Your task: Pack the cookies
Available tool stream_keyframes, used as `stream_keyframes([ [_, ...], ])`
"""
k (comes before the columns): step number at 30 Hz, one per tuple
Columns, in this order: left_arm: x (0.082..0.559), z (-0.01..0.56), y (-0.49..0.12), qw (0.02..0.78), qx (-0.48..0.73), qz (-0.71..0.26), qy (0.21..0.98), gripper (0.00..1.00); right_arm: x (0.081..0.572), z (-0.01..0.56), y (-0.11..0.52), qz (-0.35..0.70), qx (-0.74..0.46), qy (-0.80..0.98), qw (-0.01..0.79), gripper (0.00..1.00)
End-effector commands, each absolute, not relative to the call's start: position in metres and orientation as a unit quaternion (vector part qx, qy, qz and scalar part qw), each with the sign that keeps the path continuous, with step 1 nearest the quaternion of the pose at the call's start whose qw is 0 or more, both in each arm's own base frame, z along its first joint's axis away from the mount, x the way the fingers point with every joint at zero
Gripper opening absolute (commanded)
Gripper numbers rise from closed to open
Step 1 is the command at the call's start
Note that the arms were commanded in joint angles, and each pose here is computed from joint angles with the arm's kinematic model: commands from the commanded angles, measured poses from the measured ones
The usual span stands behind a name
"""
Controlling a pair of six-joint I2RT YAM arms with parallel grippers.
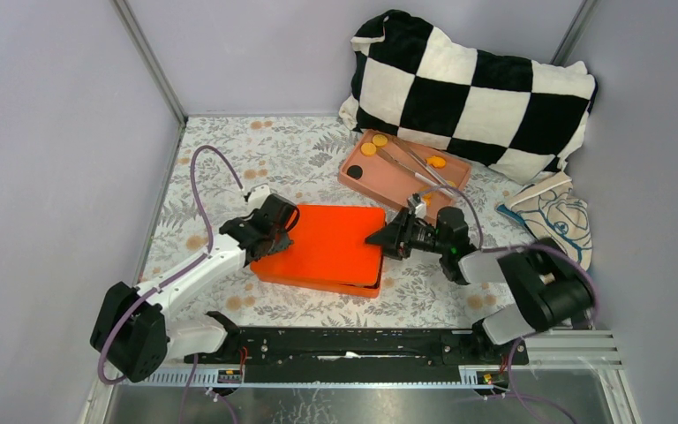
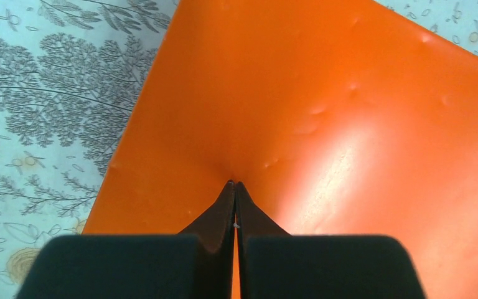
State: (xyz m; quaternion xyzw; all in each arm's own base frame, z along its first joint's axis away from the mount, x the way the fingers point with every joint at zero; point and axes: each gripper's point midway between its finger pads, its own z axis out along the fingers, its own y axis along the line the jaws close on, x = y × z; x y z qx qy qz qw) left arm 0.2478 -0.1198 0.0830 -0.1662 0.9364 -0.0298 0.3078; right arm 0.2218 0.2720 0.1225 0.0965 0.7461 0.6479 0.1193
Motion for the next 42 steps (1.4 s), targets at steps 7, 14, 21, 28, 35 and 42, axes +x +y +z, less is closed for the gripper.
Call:
stream_keyframes([
  [7,0.248,0.057,-0.146,0.277,-0.158,-0.088,0.944,0.00,0.236,0.106,0.219,0.412,0.061,0.880,0.227,0.71],
  [14,0.245,0.043,-0.153,0.260,-0.152,-0.097,0.949,0.00,0.231,0.098,0.194,0.363,0.129,0.889,0.248,0.73],
  [21,0.254,0.054,-0.162,0.268,-0.145,-0.115,0.945,0.00,0.231,0.095,0.157,0.274,0.179,0.902,0.283,0.67],
  [28,0.288,0.123,-0.074,0.333,-0.270,-0.044,0.902,0.00,0.225,0.076,0.146,0.223,0.172,0.925,0.255,0.26],
  [35,0.275,0.098,-0.007,0.299,-0.345,0.059,0.888,0.00,0.226,0.057,0.149,0.202,0.149,0.944,0.216,0.21],
  [42,0.270,0.045,-0.025,0.239,-0.346,0.021,0.907,0.00,0.234,0.039,0.162,0.210,0.140,0.950,0.185,0.20],
])
